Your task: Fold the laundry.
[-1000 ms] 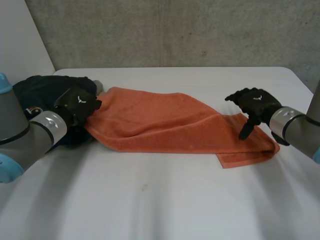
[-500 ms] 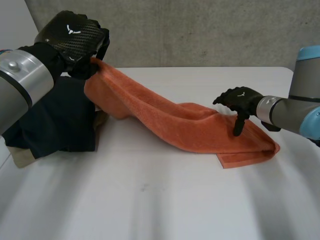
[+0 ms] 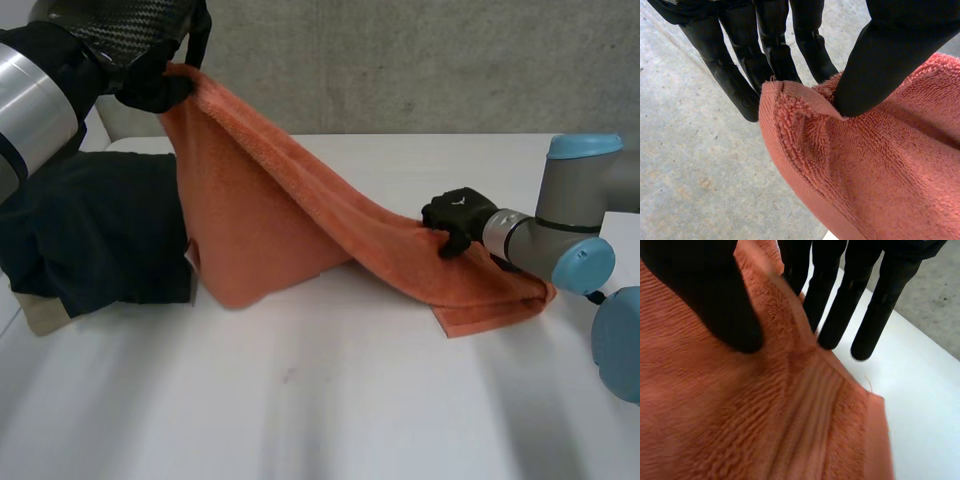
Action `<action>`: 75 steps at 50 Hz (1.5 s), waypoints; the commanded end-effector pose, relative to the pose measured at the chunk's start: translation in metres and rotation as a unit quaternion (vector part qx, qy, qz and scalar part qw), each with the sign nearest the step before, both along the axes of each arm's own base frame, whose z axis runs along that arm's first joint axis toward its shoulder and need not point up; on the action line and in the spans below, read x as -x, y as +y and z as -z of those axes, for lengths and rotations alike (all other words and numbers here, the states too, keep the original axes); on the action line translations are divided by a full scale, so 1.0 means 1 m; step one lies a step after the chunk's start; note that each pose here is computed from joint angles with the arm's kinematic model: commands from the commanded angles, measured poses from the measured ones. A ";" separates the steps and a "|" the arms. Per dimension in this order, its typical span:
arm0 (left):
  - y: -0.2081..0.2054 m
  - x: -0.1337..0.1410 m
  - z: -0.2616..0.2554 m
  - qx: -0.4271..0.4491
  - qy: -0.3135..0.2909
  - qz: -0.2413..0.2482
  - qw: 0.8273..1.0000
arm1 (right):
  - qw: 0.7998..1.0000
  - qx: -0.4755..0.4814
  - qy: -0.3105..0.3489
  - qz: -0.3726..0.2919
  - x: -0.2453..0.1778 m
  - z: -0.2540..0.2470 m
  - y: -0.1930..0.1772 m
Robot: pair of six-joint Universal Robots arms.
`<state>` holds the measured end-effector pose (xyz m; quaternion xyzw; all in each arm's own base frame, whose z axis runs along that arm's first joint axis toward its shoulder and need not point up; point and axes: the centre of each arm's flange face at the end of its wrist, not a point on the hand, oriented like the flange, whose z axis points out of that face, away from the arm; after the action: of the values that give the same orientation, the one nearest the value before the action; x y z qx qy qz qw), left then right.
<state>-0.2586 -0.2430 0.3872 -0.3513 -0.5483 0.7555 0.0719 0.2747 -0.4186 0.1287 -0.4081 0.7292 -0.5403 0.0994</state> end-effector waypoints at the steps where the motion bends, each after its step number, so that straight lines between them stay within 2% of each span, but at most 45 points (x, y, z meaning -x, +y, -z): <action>1: -0.006 -0.003 0.010 -0.016 -0.008 -0.008 1.000 | 0.999 0.030 -0.030 0.032 0.019 -0.050 -0.007; 6: -0.029 -0.016 0.041 -0.059 -0.043 -0.041 0.996 | 0.995 0.070 -0.042 0.060 0.049 -0.114 0.002; 10: -0.046 -0.028 0.072 -0.106 -0.081 -0.065 0.989 | 0.994 0.075 0.000 0.083 0.084 -0.142 0.017; 13: -0.055 -0.033 0.092 -0.141 -0.108 -0.071 0.981 | 0.994 0.064 0.044 0.078 0.099 -0.150 0.033; 17: -0.065 -0.035 0.134 -0.217 -0.163 -0.066 0.960 | 0.991 0.042 0.123 0.039 0.107 -0.146 0.057; 22: -0.087 -0.032 0.158 -0.246 -0.200 -0.066 0.946 | 0.986 0.033 0.160 0.025 0.113 -0.133 0.058; 24: -0.097 -0.030 0.159 -0.242 -0.203 -0.073 0.946 | 0.986 0.031 0.165 0.025 0.113 -0.129 0.054; 28: -0.124 -0.016 0.148 -0.202 -0.191 -0.082 0.957 | 0.984 0.050 0.168 0.034 0.111 -0.127 0.039; 32: -0.147 0.003 0.106 -0.104 -0.145 -0.076 0.981 | 0.974 0.162 0.147 0.062 0.101 -0.153 0.004; 33: -0.155 0.010 0.080 -0.046 -0.112 -0.076 0.990 | 0.964 0.222 0.123 0.081 0.097 -0.173 -0.010; 36: -0.163 0.018 0.034 0.050 -0.044 -0.076 0.995 | 0.939 0.316 0.070 0.116 0.096 -0.210 -0.027; 37: -0.165 0.019 0.003 0.114 0.005 -0.076 0.991 | 0.918 0.370 0.027 0.139 0.099 -0.233 -0.036; 39: -0.166 0.018 -0.022 0.161 0.056 -0.075 0.982 | 0.897 0.413 -0.019 0.158 0.103 -0.251 -0.042; 40: -0.165 0.015 -0.042 0.193 0.104 -0.075 0.973 | 0.871 0.455 -0.066 0.173 0.109 -0.270 -0.045; 42: -0.165 0.011 -0.054 0.208 0.144 -0.076 0.965 | 0.846 0.489 -0.109 0.182 0.115 -0.288 -0.045; 43: -0.166 0.008 -0.058 0.207 0.170 -0.075 0.961 | 0.824 0.516 -0.147 0.184 0.121 -0.302 -0.042; 45: -0.168 0.005 -0.056 0.199 0.181 -0.076 0.960 | 0.811 0.528 -0.178 0.181 0.127 -0.308 -0.038; 48: -0.177 0.002 -0.040 0.172 0.185 -0.092 0.963 | 0.817 0.519 -0.181 0.172 0.133 -0.301 -0.036; 52: -0.189 -0.005 -0.016 0.145 0.177 -0.108 0.968 | 0.841 0.488 -0.172 0.158 0.130 -0.279 -0.037; 58: -0.195 0.001 0.048 0.068 0.145 -0.088 0.983 | 0.897 0.386 -0.153 0.152 0.126 -0.222 -0.042; 64: -0.194 -0.003 0.104 -0.002 0.116 -0.095 0.989 | 0.933 0.287 -0.132 0.173 0.132 -0.157 -0.047; 70: -0.171 -0.006 0.157 -0.105 0.072 -0.106 0.986 | 0.967 0.158 -0.075 0.184 0.138 -0.084 -0.035; 75: -0.136 -0.009 0.179 -0.178 0.010 -0.102 0.979 | 0.982 0.070 -0.009 0.174 0.145 -0.055 -0.010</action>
<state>-0.2529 -0.4181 0.2371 -0.2250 -0.6393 0.7323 0.0666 0.1378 -0.4565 0.2250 -0.2307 0.6707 -0.7048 -0.0145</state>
